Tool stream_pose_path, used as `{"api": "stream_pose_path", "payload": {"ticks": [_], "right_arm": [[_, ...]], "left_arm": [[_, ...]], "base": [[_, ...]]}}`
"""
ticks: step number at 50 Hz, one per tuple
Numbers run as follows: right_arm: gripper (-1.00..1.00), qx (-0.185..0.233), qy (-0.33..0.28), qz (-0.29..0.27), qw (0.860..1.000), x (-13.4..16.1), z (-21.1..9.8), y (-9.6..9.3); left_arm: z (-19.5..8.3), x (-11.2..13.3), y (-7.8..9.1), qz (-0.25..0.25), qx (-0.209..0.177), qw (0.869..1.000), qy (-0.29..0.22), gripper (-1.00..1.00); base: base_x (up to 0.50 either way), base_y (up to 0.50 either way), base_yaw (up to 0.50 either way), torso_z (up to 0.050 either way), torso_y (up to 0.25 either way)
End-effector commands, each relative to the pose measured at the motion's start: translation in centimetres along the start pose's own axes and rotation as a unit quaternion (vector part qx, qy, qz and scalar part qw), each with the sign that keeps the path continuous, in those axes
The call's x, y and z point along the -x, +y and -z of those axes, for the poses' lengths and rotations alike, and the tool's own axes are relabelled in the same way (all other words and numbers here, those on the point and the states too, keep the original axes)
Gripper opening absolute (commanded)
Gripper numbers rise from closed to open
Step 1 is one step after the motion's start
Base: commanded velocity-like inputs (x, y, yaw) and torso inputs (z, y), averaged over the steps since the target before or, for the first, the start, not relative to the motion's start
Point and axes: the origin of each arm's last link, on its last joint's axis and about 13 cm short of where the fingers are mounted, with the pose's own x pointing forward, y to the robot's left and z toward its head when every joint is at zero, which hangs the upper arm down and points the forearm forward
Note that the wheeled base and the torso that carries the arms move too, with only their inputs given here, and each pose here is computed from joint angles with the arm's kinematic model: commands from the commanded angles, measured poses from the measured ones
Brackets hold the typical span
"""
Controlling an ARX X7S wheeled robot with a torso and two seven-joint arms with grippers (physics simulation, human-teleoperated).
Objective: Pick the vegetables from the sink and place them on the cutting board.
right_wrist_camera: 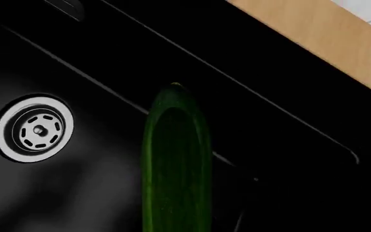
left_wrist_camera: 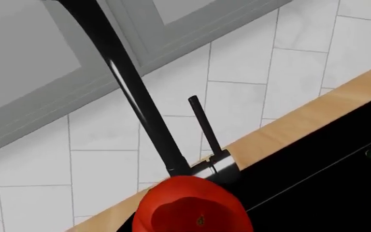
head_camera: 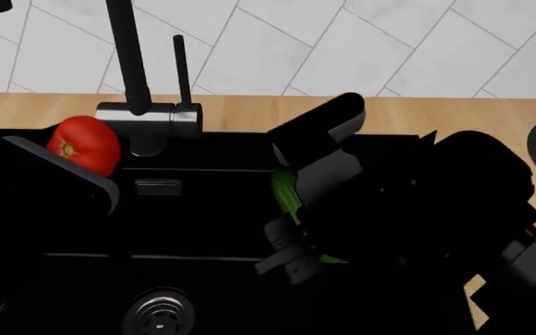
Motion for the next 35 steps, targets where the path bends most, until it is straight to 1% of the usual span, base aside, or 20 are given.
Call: {"api": "stream_pose_path", "payload": {"ticks": [1,2,3,5,7,9,11,14,18,23,27,28,35], "right_arm": [[-1.00,0.025,-0.042,0.024,0.999,2.9,0.4,0.0],[-1.00,0.024,-0.041,0.025,0.999,3.0,0.5,0.0],[-1.00,0.020,-0.038,0.025,0.999,3.2,0.7,0.1],[-1.00,0.018,-0.039,0.025,0.999,3.4,0.9,0.2],[-1.00,0.024,-0.038,0.024,0.999,3.7,1.1,0.5],[-1.00,0.025,-0.041,0.028,0.998,4.2,1.2,0.5],[-1.00,0.021,-0.048,0.032,0.998,4.6,1.1,0.3],[-1.00,0.022,-0.053,0.035,0.998,5.2,1.2,0.4],[-1.00,0.020,-0.079,0.045,0.996,7.0,0.7,0.1],[-1.00,0.019,-0.084,0.047,0.995,7.4,0.5,-0.1],[-1.00,0.026,-0.083,0.031,0.996,7.5,0.8,0.5],[-1.00,0.029,-0.074,0.032,0.996,7.3,0.9,0.5],[-1.00,0.020,-0.072,0.033,0.997,7.3,1.1,0.3]], "left_arm": [[0.4,-0.2,-0.1,-0.031,0.032,0.999,0.003,-1.00],[0.5,-0.2,-0.1,-0.031,0.032,0.999,0.002,-1.00],[0.6,-0.1,-0.3,-0.036,0.020,0.999,-0.001,-1.00],[0.9,0.1,-0.5,-0.029,0.012,0.999,-0.005,-1.00],[1.0,0.1,-0.5,-0.034,0.005,0.999,-0.005,-1.00],[0.7,0.1,-0.4,-0.038,0.007,0.999,-0.004,-1.00],[0.6,0.2,-0.6,-0.040,-0.001,0.999,-0.006,-1.00],[0.6,0.2,-0.7,-0.035,0.000,0.999,-0.005,-1.00],[0.2,0.2,-0.7,-0.039,0.006,0.999,-0.007,-1.00],[0.0,0.3,-0.9,-0.039,0.006,0.999,-0.006,-1.00],[0.1,0.2,-0.8,-0.041,0.010,0.999,-0.006,-1.00],[0.1,0.2,-0.8,-0.040,0.009,0.999,-0.006,-1.00],[-0.1,0.2,-0.8,-0.041,0.008,0.999,-0.007,-1.00]], "base": [[0.00,0.00,0.00,0.000,0.000],[0.00,0.00,0.00,0.000,0.000],[-0.25,-0.43,0.00,0.000,0.000],[-0.25,-0.45,0.00,0.000,0.000],[-0.21,-0.47,0.00,0.000,0.000],[-0.16,-0.49,0.00,0.000,0.000],[-0.11,-0.50,0.00,0.000,0.000],[-0.06,-0.50,0.00,0.000,0.000],[0.00,-0.50,0.00,0.000,0.000],[0.00,-0.50,0.00,0.000,0.000],[0.00,-0.50,0.00,0.000,0.000],[-0.23,-0.48,0.00,0.000,0.000],[-0.50,-0.24,0.00,0.000,0.000]]}}
